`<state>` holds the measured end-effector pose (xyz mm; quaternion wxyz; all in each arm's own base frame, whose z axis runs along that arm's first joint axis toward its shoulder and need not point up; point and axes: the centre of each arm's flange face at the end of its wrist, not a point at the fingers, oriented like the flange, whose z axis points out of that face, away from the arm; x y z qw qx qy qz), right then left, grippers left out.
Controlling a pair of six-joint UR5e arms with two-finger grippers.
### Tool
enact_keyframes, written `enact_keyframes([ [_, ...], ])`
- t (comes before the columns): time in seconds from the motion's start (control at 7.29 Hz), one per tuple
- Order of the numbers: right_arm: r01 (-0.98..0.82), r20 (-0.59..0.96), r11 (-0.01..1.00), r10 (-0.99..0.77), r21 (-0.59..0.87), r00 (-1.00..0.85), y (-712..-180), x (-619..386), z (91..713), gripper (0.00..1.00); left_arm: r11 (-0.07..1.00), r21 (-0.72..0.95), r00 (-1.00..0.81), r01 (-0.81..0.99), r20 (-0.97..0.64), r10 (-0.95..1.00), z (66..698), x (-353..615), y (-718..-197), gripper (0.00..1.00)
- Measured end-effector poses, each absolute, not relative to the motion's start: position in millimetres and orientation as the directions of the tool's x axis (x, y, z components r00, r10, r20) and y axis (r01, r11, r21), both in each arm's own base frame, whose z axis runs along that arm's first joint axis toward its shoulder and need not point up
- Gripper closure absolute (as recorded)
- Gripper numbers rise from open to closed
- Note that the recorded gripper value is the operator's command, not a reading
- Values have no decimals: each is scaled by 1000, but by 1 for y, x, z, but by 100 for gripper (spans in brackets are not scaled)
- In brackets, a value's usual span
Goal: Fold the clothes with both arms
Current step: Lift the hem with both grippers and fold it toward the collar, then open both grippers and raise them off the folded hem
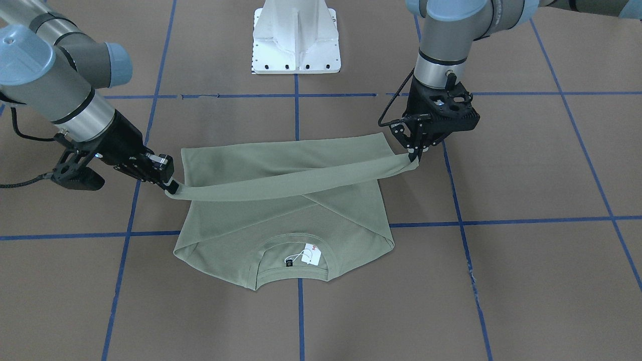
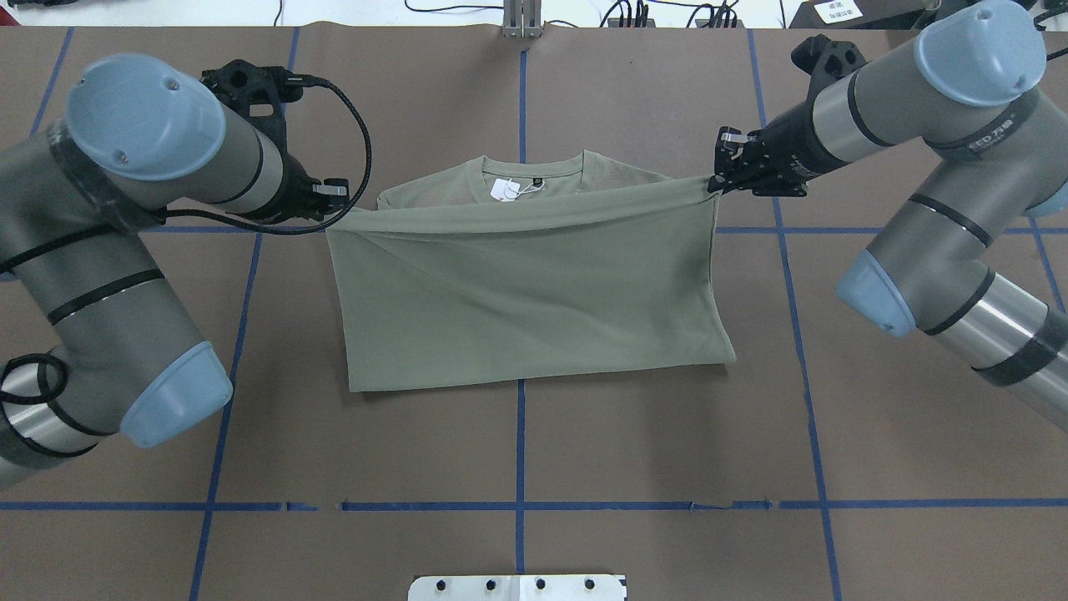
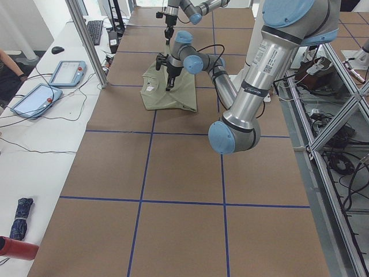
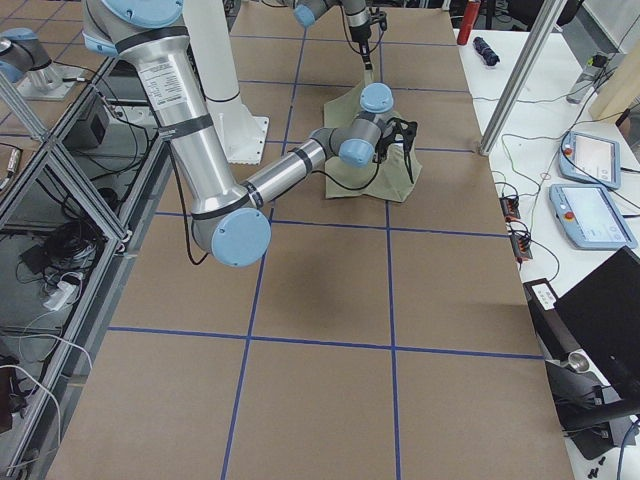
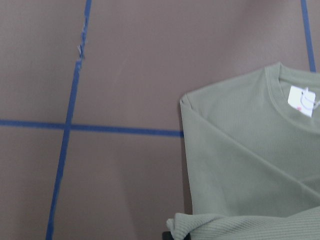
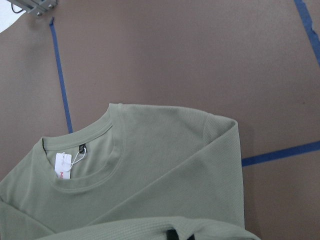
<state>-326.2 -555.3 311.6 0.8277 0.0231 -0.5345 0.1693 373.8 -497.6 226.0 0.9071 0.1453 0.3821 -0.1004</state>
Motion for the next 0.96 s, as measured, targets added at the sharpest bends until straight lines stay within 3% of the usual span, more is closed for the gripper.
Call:
enact_keyframes([
  [0.41, -320, 859, 933, 294, -164, 419, -602, -347, 334, 100, 926, 206, 670, 316, -739, -65, 270, 417, -558, 100],
  [0.96, -335, 836, 924, 324, -182, 442, -635, -370, 336, 100, 923, 204, 666, 326, -743, -71, 323, 461, -601, 100],
])
